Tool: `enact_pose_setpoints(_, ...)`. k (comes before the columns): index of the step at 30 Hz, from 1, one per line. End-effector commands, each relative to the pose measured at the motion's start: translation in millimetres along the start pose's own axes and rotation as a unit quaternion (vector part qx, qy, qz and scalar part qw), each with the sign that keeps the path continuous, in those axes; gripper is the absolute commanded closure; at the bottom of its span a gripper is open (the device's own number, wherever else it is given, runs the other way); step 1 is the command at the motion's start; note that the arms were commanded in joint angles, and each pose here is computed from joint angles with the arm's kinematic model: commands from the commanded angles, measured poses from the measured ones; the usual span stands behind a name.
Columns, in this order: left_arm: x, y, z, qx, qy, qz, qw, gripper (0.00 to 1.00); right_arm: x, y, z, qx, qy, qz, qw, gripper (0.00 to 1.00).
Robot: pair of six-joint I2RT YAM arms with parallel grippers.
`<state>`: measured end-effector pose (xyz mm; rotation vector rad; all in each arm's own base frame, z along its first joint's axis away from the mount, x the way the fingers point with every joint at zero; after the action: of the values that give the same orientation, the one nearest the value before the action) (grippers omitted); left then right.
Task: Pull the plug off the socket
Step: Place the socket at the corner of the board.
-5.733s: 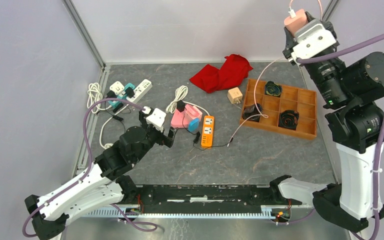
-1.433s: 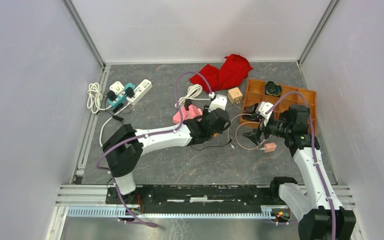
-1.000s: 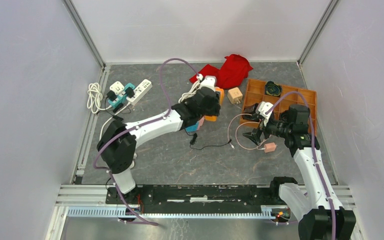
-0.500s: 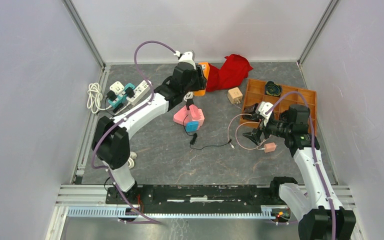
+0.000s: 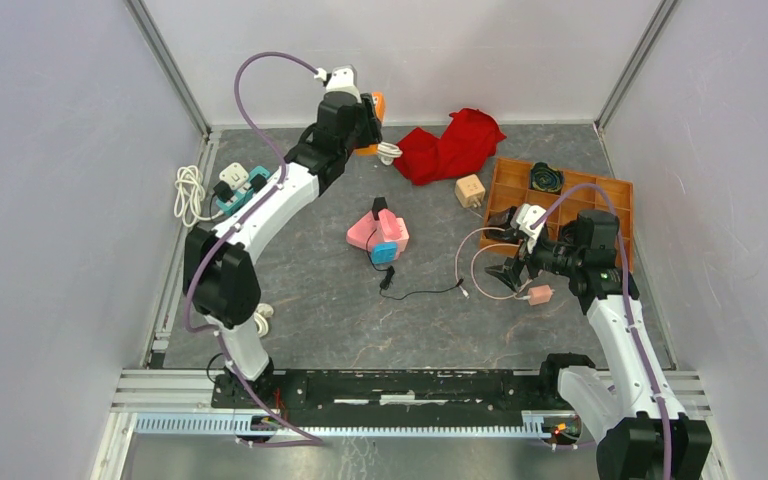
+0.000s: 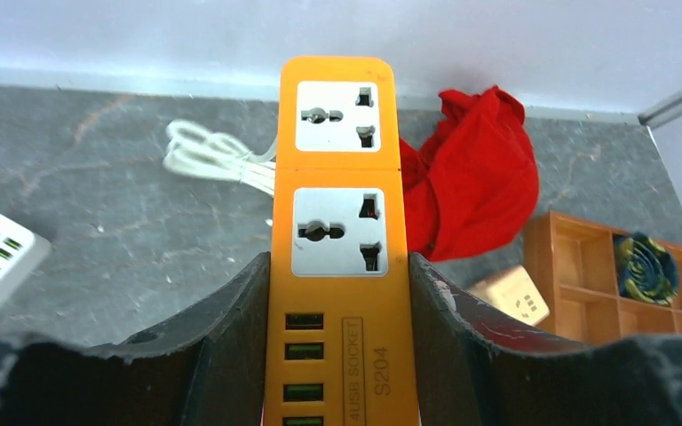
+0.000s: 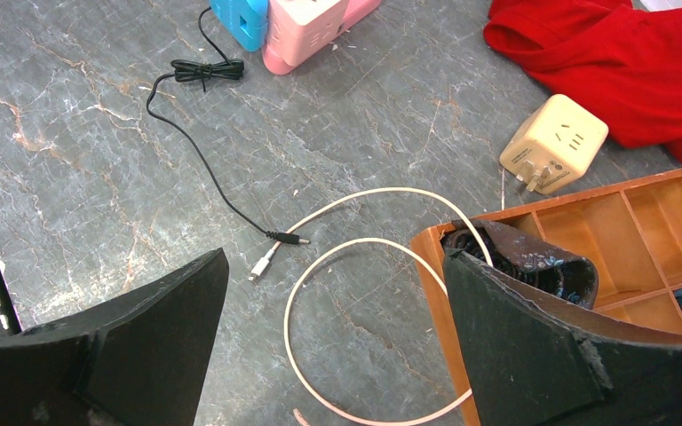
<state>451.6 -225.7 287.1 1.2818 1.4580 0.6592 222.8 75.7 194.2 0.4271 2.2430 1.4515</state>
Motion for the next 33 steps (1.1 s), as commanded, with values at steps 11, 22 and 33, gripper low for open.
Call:
enact_pose_setpoints(11,45,35,43,-0.053,0.093,0.099,0.989,0.98,-1,1,2,-0.002,-0.001,-0.015,1.0,0.02)
enact_pose_setpoints(22,104,-54,85,0.075,0.127,0.055,0.988,0.98,-1,0,4,0.003,0.001,-0.016,1.0,0.02)
enact_pose_setpoints(33,135,-102,119,0.138,0.141,0.022,0.98,0.98,-1,0,4,0.004,-0.002,-0.018,1.0,0.02)
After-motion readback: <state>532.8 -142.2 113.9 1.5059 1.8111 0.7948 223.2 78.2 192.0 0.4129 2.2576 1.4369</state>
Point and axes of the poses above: each gripper's point midway between its finger pads, its own z axis out along the fingers, its own x axis along the line the jaws close on, y = z × x, the point moved 5 cm from there along -z, back along the fingers, and after that the axes turned 3 degrees about -z, right-handed, at the moved point
